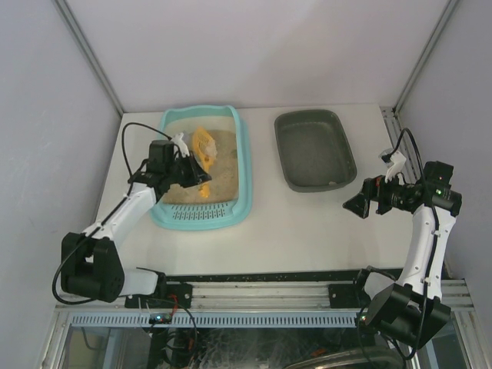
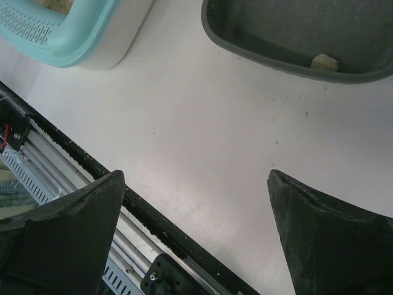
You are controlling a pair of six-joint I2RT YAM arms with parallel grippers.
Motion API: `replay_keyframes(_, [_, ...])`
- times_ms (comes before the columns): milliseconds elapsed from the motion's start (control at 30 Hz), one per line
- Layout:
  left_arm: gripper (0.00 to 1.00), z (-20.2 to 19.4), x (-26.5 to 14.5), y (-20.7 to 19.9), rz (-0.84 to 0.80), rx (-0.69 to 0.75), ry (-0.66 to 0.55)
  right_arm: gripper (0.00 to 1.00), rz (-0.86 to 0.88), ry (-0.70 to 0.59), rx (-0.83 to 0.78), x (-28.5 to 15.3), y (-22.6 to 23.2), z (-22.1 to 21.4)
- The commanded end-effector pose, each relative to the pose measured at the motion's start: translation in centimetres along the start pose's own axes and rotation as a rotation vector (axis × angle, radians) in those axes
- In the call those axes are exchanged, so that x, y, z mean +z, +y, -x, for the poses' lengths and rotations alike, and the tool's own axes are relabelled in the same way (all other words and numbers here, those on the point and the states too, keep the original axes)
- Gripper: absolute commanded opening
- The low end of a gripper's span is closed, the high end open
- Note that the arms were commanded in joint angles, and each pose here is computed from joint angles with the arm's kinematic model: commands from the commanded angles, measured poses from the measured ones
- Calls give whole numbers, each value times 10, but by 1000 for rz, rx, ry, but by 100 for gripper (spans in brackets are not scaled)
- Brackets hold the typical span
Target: Clean the litter box
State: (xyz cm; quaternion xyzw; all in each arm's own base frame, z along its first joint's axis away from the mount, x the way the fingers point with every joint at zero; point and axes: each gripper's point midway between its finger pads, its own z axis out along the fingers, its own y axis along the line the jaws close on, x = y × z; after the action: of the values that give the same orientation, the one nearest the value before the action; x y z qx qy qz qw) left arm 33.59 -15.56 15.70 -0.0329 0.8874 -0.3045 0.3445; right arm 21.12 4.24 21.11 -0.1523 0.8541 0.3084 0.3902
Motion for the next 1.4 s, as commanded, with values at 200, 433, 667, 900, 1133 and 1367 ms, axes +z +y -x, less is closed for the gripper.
replay_keyframes(200, [0,-5,21,30,186,-8,203,100,2,-28,-18,-1,1,5])
replay_keyframes(433, [0,-7,66,9,160,57,323,100,-16,-41,11,-4,-5,5])
replay_keyframes(667, [0,-13,97,5,97,81,406,100,-25,-32,41,-2,-12,5])
replay_keyframes(900, [0,-14,108,-3,20,77,399,100,-38,-27,55,-1,-18,5])
replay_keyframes(1133, [0,-10,117,-19,-102,60,358,100,0,-16,36,12,-9,12])
replay_keyframes(1367, [0,-10,117,-26,-158,79,334,100,-88,90,-443,86,4,62])
